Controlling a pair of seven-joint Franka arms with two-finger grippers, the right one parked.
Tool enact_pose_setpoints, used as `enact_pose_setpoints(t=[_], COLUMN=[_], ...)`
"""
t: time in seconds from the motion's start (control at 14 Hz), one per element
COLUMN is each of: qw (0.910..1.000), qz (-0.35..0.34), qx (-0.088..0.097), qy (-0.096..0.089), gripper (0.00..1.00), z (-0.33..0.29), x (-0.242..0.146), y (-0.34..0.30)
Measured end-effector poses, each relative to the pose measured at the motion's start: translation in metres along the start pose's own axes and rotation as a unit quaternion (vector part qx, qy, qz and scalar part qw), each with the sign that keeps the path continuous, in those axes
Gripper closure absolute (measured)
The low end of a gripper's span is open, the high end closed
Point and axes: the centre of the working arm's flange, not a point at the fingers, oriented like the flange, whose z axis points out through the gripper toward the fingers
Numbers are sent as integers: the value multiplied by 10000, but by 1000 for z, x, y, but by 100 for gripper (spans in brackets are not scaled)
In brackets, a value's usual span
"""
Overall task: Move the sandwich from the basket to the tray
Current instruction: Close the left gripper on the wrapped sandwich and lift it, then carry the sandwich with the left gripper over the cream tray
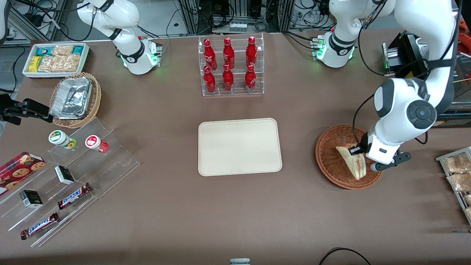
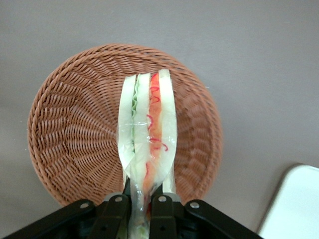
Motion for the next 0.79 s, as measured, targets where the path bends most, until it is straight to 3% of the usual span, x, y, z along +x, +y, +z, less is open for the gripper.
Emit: enact_pose_setpoints(t=[0.36,0.79], qw=[9978,9935], qz=[659,1125], qx=[69,153], qy=[-74,-98], gripper=[85,85], z=[-53,-37], x=[-44,-118], y=[94,202])
